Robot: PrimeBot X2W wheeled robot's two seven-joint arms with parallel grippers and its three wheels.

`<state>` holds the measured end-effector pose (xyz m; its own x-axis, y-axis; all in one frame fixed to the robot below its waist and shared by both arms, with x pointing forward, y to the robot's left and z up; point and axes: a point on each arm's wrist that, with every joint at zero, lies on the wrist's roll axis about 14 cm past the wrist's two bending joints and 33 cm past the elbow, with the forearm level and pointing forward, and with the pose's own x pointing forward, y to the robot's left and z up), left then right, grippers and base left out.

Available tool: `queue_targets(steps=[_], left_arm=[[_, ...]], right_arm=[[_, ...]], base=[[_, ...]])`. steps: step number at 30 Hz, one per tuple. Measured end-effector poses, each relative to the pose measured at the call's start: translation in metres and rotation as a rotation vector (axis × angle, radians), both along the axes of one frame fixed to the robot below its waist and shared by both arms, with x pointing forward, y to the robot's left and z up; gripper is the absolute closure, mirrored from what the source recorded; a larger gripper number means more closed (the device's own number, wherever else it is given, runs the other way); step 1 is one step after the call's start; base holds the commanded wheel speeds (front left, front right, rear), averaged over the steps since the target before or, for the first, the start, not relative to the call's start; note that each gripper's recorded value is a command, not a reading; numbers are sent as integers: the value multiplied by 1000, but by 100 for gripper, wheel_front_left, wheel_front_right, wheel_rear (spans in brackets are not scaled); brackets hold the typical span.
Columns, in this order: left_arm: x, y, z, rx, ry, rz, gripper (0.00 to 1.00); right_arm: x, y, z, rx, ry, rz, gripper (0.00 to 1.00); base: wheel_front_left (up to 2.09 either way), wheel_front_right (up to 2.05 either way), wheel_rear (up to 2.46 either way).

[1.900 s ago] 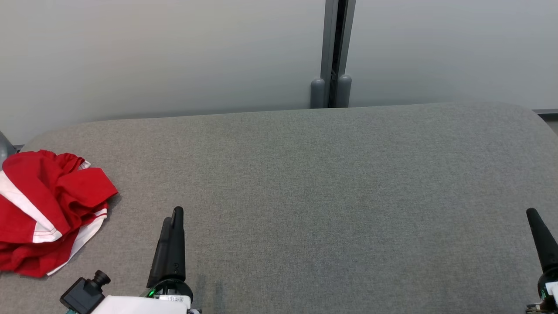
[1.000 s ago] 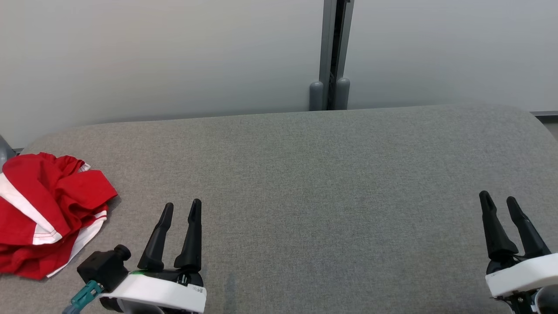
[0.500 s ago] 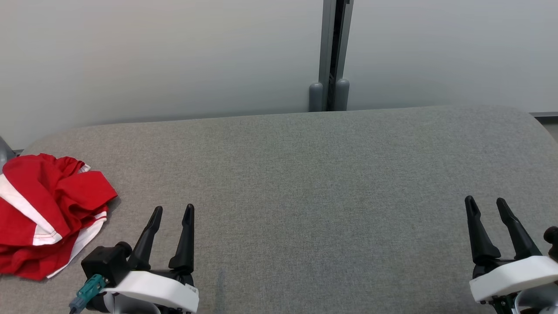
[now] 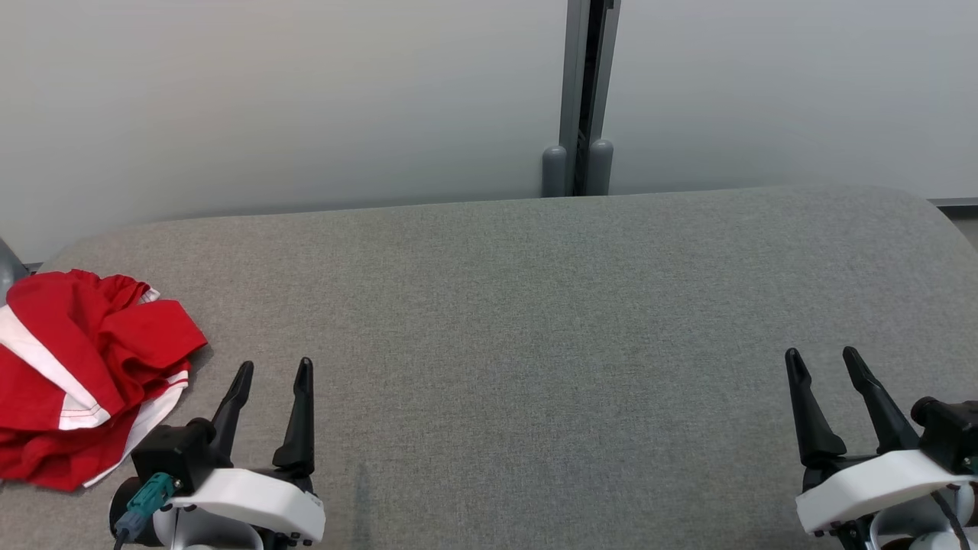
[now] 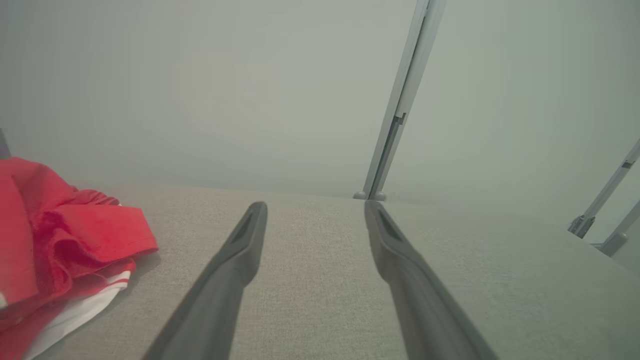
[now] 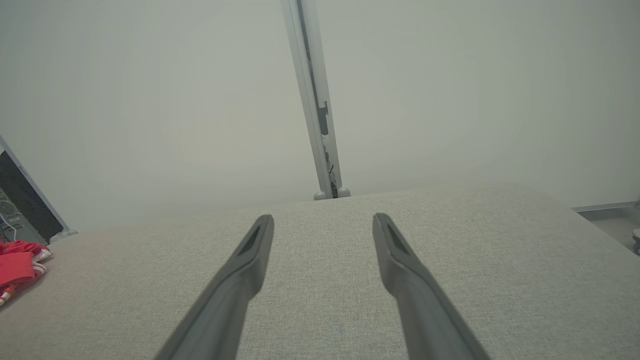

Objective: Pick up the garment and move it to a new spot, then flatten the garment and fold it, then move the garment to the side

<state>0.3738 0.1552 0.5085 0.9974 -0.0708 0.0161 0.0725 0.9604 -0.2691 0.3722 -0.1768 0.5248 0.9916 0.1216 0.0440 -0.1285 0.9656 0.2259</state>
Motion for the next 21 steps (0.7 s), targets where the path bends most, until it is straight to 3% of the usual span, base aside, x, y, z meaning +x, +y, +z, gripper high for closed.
queue_targets(steps=[21], left_arm=[[0, 18, -9, 146, 46, 57, 0]], right_arm=[[-1, 8, -10, -82, 12, 7, 0]], base=[[0, 0, 0]])
